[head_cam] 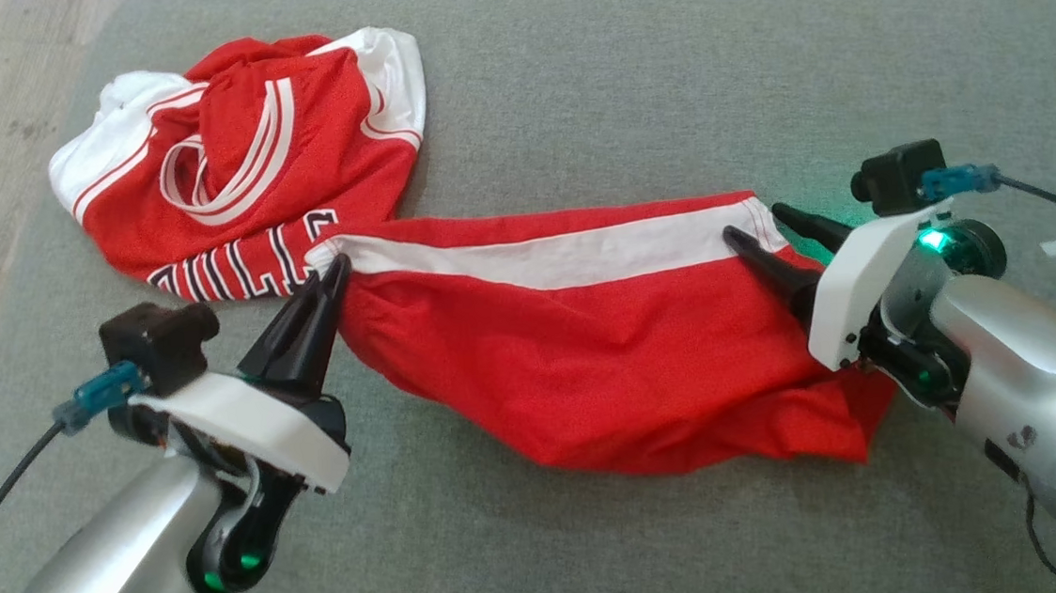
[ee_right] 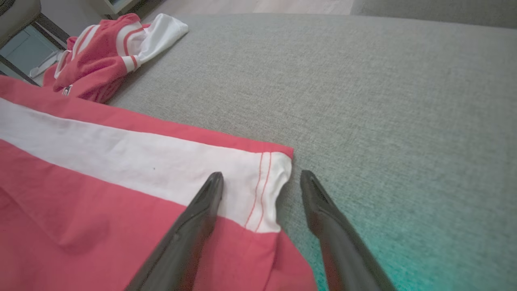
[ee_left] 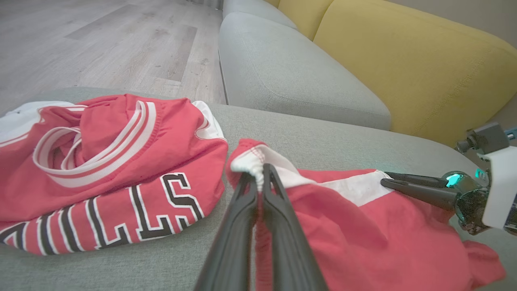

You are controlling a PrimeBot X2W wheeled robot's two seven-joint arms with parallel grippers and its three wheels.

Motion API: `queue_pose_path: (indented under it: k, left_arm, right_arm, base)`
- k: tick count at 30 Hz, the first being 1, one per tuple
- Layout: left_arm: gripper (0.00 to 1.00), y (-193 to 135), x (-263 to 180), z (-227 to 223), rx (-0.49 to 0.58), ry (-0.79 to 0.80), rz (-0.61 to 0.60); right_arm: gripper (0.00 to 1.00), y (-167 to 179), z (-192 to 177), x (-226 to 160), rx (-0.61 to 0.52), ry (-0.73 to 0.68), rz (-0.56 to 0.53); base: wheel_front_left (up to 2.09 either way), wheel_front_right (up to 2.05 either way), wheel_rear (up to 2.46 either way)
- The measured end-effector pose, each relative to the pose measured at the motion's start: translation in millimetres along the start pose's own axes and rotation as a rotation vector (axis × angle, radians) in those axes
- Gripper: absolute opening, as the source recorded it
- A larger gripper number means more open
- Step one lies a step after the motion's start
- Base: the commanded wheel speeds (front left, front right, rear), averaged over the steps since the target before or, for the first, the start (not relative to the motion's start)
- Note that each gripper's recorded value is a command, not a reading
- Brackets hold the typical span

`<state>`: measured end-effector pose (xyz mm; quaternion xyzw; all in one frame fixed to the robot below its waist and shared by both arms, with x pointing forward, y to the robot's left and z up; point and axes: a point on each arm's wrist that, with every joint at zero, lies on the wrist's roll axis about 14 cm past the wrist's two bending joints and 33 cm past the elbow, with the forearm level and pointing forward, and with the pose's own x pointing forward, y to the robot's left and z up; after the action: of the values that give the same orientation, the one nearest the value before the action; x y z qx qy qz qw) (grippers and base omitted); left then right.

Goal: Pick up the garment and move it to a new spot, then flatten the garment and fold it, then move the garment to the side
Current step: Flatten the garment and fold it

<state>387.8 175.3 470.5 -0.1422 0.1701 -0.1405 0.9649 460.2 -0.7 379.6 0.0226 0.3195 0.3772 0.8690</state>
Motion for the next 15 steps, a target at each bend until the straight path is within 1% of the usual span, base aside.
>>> queue_pose_path:
  k: [1,3,5,6,11,13,15]
  left_arm:
    - [0.0,0.2,0.8,-0.4,-0.001,0.001,0.001]
    - [0.0,-0.2,1.6,0.4,-0.002,-0.001,-0.002]
    - [0.0,0.2,1.3,-0.5,-0.002,0.001,-0.002]
    - [0.0,0.6,1.1,-0.8,-0.002,0.002,0.0]
    - [0.0,-2.6,3.6,1.3,0.003,-0.008,-0.017]
    - [0.0,-5.4,6.7,5.3,0.004,-0.026,-0.028]
    - [0.0,-8.5,10.2,12.8,0.014,-0.052,-0.044]
  right_arm:
    - [0.82,-0.4,-1.1,1.6,0.002,0.013,0.001]
    - [0.57,-1.0,-5.1,3.5,0.006,0.035,0.001]
    - [0.18,-0.3,-9.7,4.1,0.014,0.052,0.004]
    - [0.0,0.5,-10.2,4.1,0.015,0.055,0.006]
    - [0.0,2.6,-3.8,-0.9,0.04,0.012,0.01]
    - [0.0,-0.3,6.7,-4.7,0.044,-0.035,0.002]
    - [0.0,-4.1,24.6,-11.1,0.046,-0.094,-0.008]
  base:
    - [0.0,0.0,0.0]
    - [0.0,0.0,0.0]
    - [0.0,0.0,0.0]
    - [0.0,0.0,0.0]
    - [0.0,0.0,0.0]
    - [0.0,0.0,0.0]
    - [0.0,0.0,0.0]
